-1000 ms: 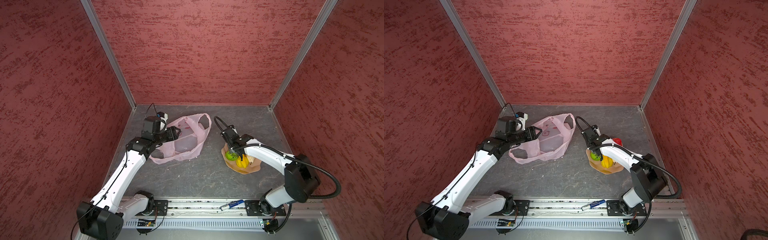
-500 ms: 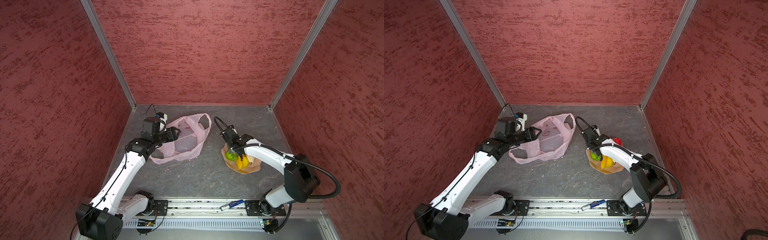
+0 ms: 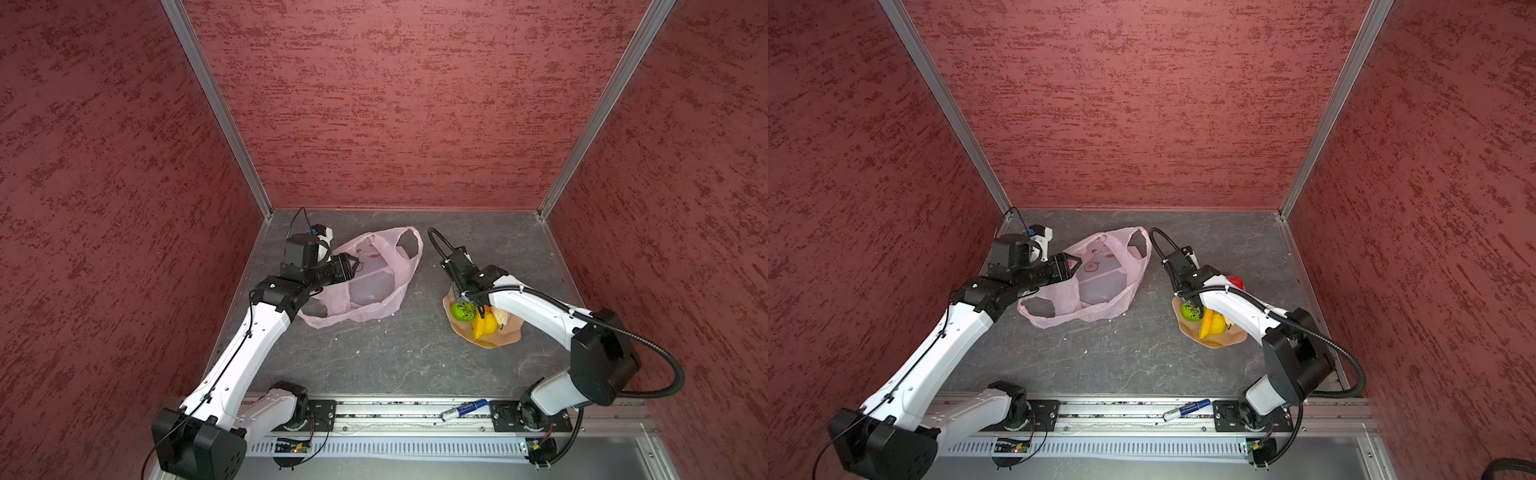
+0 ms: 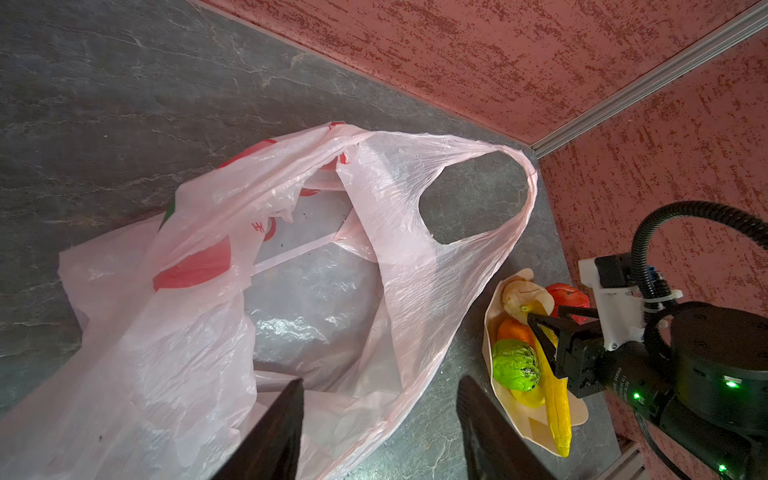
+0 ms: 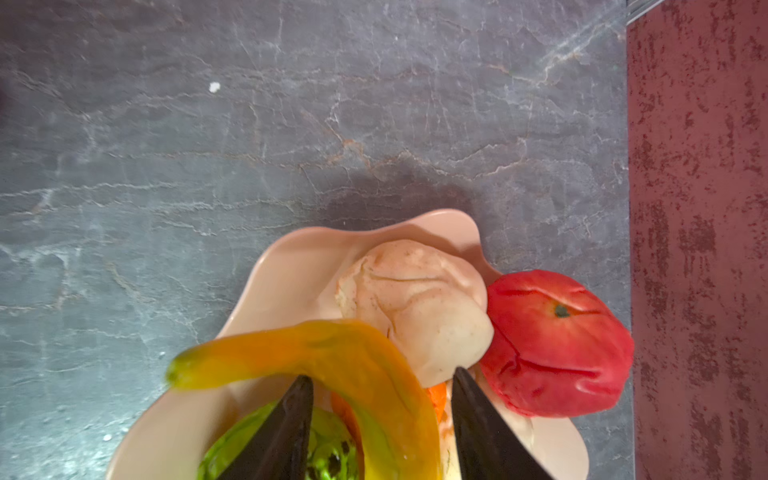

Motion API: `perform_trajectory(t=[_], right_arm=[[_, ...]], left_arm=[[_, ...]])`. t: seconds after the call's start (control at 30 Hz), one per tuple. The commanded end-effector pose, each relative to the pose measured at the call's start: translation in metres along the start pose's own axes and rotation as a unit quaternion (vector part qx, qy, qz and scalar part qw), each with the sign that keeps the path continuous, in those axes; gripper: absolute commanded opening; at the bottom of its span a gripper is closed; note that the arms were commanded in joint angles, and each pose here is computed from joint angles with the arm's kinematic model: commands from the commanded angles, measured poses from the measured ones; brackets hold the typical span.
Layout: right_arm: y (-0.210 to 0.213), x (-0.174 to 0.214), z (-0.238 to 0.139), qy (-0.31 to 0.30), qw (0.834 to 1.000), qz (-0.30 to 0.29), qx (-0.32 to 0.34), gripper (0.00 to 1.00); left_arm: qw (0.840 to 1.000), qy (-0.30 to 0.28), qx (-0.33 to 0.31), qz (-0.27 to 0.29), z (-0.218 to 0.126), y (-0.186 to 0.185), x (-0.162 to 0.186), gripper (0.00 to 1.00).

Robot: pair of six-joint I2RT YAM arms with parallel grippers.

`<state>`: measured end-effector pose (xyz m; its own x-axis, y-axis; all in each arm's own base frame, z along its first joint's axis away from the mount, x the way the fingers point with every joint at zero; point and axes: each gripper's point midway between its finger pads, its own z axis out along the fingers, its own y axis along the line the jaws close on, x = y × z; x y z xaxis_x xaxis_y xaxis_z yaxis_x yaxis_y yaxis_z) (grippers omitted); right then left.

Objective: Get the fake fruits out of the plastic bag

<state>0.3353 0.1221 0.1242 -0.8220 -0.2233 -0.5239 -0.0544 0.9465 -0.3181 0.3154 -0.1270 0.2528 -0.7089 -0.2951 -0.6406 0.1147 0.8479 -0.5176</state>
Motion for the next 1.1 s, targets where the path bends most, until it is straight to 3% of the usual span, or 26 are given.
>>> perform_trajectory(t=[0.0, 0.57, 0.7, 0.8, 1.07], right_arm=[[0.002, -0.02, -0.018, -0.029, 0.999, 0.024, -0.026, 0.56], [-0.001, -0.035, -0.036, -0.071, 0.994, 0.063, -0.059, 0.6], [-0.008, -0.041, -0.046, -0.101, 0.987, 0.101, -0.079, 0.63], [-0.022, -0.043, -0.056, -0.127, 0.978, 0.141, -0.088, 0.67], [-0.07, -0.036, -0.076, -0.185, 0.95, 0.225, -0.114, 0.88]], left_arm=[[1.0, -0.019, -0.001, -0.007, -0.006, 0.0, -0.01, 0.61], [0.998, -0.029, -0.033, -0.036, -0.012, 0.025, -0.015, 0.64], [0.996, -0.05, -0.051, -0.06, -0.016, 0.044, -0.018, 0.79], [0.99, -0.072, -0.071, -0.094, -0.018, 0.066, -0.024, 1.0], [0.972, -0.092, -0.09, -0.198, -0.021, 0.122, -0.029, 1.0]])
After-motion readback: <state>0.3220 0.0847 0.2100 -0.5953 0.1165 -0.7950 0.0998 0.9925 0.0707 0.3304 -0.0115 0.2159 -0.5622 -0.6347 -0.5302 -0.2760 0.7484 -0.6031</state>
